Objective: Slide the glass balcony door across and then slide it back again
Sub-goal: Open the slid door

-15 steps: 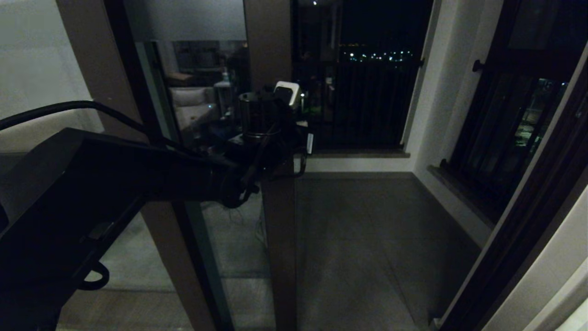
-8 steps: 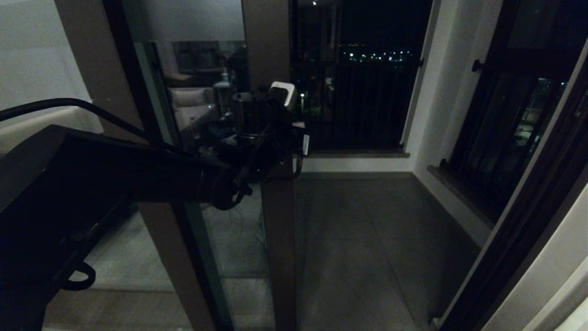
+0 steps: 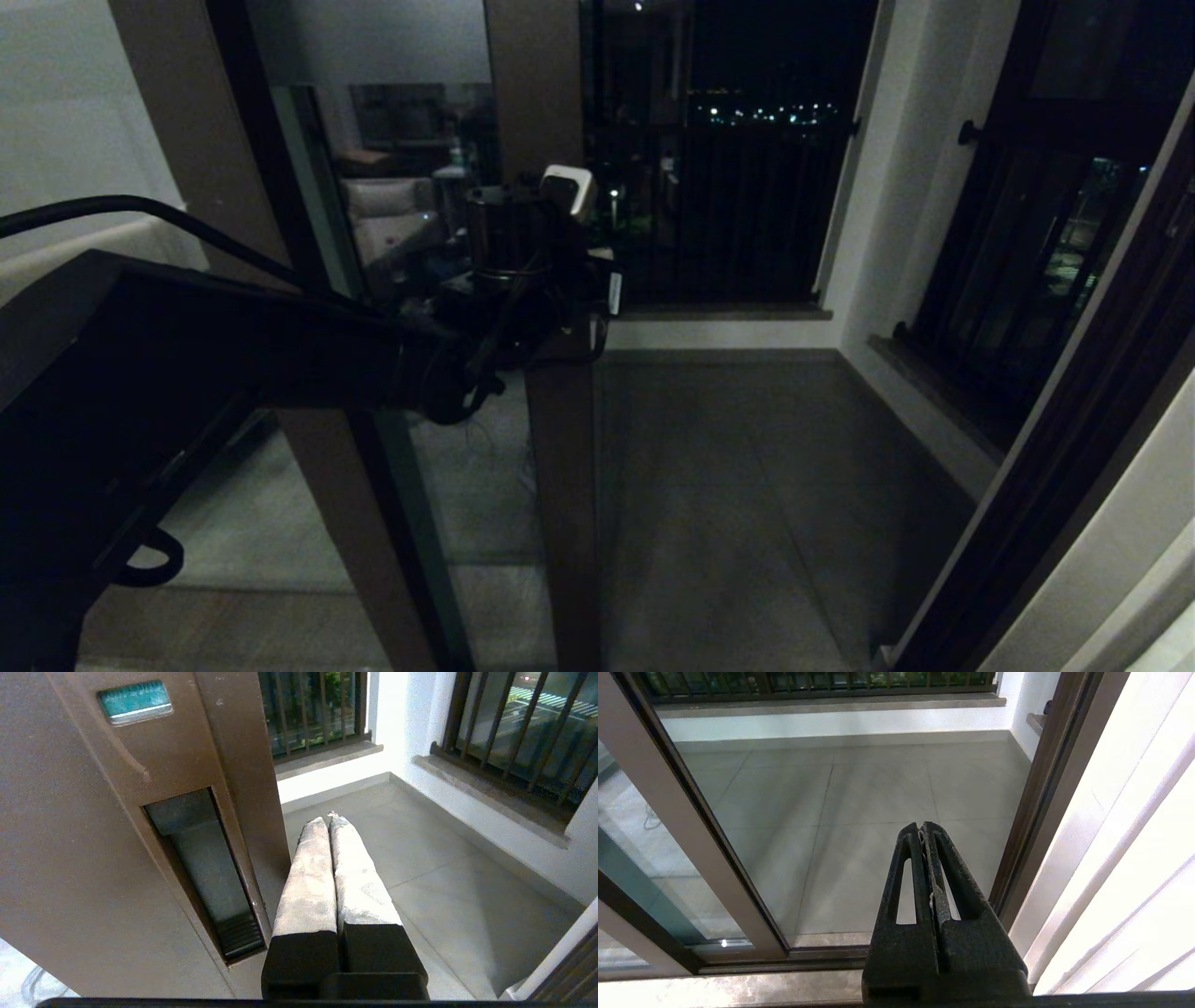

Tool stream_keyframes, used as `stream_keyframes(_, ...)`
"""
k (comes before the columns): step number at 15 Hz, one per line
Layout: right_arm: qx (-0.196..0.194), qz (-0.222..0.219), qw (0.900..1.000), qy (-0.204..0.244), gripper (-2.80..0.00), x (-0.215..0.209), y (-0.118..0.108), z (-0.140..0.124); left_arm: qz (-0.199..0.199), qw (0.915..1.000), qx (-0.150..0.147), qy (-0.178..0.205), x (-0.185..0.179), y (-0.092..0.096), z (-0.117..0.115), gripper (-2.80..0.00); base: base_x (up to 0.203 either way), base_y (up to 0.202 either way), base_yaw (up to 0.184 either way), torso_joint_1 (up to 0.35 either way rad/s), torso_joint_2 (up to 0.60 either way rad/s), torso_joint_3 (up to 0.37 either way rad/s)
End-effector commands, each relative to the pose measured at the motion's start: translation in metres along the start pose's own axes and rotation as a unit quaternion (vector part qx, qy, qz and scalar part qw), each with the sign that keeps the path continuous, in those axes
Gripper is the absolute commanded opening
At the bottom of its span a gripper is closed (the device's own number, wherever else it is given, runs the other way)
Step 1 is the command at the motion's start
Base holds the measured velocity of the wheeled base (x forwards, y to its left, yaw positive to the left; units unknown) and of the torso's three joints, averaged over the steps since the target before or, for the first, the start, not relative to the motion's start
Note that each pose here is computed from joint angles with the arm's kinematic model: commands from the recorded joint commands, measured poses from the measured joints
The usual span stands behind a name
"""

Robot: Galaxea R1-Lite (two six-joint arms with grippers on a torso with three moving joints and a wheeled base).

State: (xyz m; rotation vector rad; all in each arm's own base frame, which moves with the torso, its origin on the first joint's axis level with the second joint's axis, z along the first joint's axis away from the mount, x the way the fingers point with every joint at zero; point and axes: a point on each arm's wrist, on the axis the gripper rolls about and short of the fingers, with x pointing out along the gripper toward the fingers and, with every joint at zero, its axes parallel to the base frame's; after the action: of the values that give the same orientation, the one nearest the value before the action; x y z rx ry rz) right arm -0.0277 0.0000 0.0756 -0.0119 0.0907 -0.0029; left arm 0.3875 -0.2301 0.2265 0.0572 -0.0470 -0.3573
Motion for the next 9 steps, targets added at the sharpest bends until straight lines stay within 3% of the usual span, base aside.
stream_keyframes(1,0.0,0.0,1.0,0.001,-2.8,0.0,0.0,0.0,0.006,1.0,0.0,-0.005,-0.001,0.004,0.003,-2.8,0.0,0.0,0.0,0.0,0.0,0.0)
stream_keyframes(9,0.0,0.0,1.0,0.001,-2.8,0.0,0.0,0.0,0.017,0.9998,0.001,0.004,-0.005,0.014,0.001,-2.8,0.0,0.0,0.0,0.0,0.0,0.0)
